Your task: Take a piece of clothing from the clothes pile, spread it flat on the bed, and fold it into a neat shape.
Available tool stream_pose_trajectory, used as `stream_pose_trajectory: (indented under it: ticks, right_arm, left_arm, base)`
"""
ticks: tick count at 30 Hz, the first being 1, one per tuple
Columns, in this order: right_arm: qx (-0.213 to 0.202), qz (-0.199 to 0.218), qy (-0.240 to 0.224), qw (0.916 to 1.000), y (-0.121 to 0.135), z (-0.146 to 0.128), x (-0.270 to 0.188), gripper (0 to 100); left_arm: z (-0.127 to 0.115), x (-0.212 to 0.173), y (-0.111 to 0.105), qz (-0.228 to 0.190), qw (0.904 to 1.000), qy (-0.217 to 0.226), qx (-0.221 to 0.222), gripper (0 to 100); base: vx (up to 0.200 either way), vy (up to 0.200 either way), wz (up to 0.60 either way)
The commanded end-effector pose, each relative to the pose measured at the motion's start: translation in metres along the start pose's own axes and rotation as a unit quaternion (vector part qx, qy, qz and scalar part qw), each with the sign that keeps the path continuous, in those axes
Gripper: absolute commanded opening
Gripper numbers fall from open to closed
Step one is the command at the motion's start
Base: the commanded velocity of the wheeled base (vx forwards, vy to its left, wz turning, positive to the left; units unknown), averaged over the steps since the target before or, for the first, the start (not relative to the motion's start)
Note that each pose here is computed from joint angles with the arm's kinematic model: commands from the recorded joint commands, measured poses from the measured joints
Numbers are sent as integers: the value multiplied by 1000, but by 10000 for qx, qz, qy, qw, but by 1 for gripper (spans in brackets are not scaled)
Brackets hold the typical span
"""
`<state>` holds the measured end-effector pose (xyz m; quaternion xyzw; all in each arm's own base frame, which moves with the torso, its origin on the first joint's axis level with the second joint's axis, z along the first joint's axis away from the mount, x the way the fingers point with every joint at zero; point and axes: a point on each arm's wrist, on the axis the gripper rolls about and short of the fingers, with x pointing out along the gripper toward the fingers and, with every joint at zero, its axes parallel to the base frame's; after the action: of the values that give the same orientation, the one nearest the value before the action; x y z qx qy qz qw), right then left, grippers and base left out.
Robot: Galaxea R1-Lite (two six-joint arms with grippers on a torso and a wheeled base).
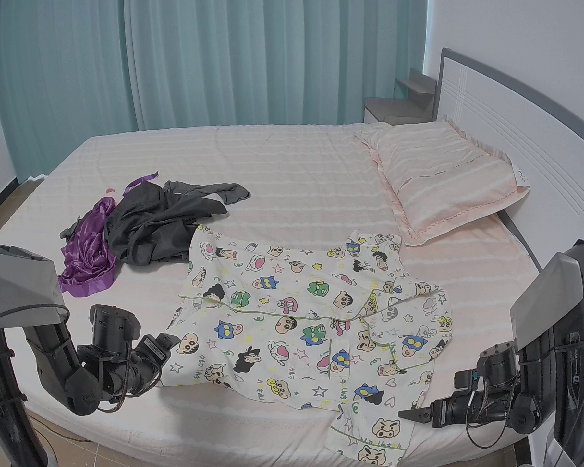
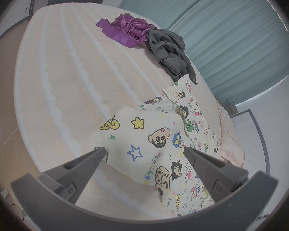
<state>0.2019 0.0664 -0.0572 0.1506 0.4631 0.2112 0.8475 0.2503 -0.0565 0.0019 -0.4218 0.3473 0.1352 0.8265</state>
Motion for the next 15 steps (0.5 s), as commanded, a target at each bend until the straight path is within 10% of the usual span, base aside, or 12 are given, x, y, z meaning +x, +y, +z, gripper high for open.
stream_pose_trajectory:
  ticks: [1, 15]
  right_arm:
    - [22, -10, 91, 10000, 1, -4, -1, 100]
    - [110, 173, 67, 9998, 17, -3, 12, 100]
  left_arm:
    - [0, 0, -1, -9, 10000, -13, -7, 100]
    - [0, -1, 0, -77, 10000, -32, -21, 100]
  base:
    - [0, 0, 0]
    - [-143, 0, 0]
